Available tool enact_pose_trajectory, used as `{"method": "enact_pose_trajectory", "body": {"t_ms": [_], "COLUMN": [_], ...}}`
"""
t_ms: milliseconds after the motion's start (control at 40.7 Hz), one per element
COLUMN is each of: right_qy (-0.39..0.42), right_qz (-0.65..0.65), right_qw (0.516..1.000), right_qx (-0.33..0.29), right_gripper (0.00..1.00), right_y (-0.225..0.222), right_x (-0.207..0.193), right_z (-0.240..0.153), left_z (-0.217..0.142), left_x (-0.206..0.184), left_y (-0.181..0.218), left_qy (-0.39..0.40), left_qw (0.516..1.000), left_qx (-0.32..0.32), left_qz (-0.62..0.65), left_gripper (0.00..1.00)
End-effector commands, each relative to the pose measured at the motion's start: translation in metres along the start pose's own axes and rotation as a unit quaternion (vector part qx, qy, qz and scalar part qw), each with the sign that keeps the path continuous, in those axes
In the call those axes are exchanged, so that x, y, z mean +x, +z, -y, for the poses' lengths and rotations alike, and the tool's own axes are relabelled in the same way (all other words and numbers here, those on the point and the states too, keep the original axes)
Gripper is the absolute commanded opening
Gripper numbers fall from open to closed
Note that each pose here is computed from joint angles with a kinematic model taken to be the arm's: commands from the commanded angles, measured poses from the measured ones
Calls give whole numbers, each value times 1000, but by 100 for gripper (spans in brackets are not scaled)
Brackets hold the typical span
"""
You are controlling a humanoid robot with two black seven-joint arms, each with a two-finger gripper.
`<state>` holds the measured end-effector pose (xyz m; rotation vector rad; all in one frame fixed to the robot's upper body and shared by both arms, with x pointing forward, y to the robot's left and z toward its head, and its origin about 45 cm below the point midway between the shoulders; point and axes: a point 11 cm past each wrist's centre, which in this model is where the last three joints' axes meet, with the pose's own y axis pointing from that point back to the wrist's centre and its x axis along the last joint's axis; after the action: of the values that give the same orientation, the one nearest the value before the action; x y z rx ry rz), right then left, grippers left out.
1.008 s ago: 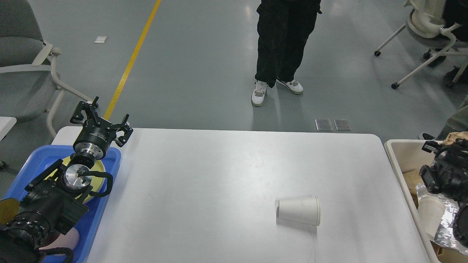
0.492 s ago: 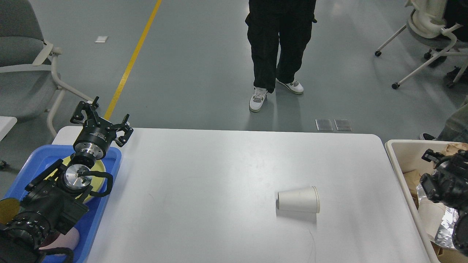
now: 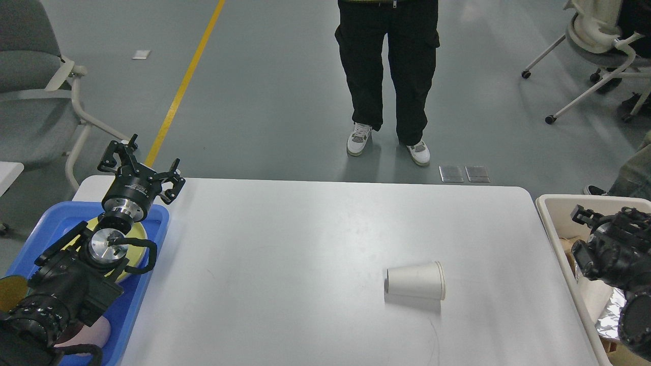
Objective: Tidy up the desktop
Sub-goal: 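Move the right gripper to the upright white cup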
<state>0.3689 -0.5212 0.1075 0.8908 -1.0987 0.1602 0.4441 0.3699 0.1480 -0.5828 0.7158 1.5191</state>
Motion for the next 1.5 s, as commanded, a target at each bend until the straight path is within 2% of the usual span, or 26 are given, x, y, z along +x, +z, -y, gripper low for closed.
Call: {"method": "enact_pose_trajectory", "body": {"t_ms": [0,123,221,393,516,590,615,738,762,860,934,1033,1131,1328,1475], "right_qy": [-3,-3,6,-85,-178,-236,-273,-346,-372,-436,-473,-493,-494,-502,-506], "right_qz": [0,5,23,22,7,-14,-33,-80,-98,-137,-143,-105,4,204,252], "right_qw": [1000,1000,999,991,975,957,944,909,895,858,839,838,848,835,824], "right_qx": [2,7,26,99,136,168,185,218,227,236,226,206,193,97,41], "right_gripper": [100,100,100,100,100,100,100,100,100,100,100,100,100,100,100], "right_y": [-2,-9,-31,-99,-112,-125,-131,-137,-136,-129,-124,-123,-145,-171,-175], "right_x": [-2,5,31,50,56,51,43,16,3,-34,-49,-54,-52,-81,-121], "right_z": [0,-2,-8,-46,-83,-115,-137,-191,-212,-255,-267,-266,-260,-226,-217], "left_z": [0,0,0,0,0,0,0,0,0,0,0,0,0,0,0], "left_x": [0,0,0,0,0,0,1,1,0,0,0,0,0,0,0], "left_y": [0,0,0,0,0,0,0,0,0,0,0,0,0,0,0], "left_qy": [-1,0,0,0,0,0,1,1,0,-1,0,-1,-1,0,0], "left_qw": [1000,1000,1000,1000,1000,1000,1000,1000,1000,1000,1000,1000,1000,1000,1000], "left_qx": [0,0,0,0,0,0,0,0,0,0,0,0,0,0,0], "left_qz": [-1,0,0,0,0,0,0,0,0,-1,0,-1,-1,-1,-1], "left_gripper": [98,98,98,98,98,98,98,98,98,98,98,98,98,98,98]}}
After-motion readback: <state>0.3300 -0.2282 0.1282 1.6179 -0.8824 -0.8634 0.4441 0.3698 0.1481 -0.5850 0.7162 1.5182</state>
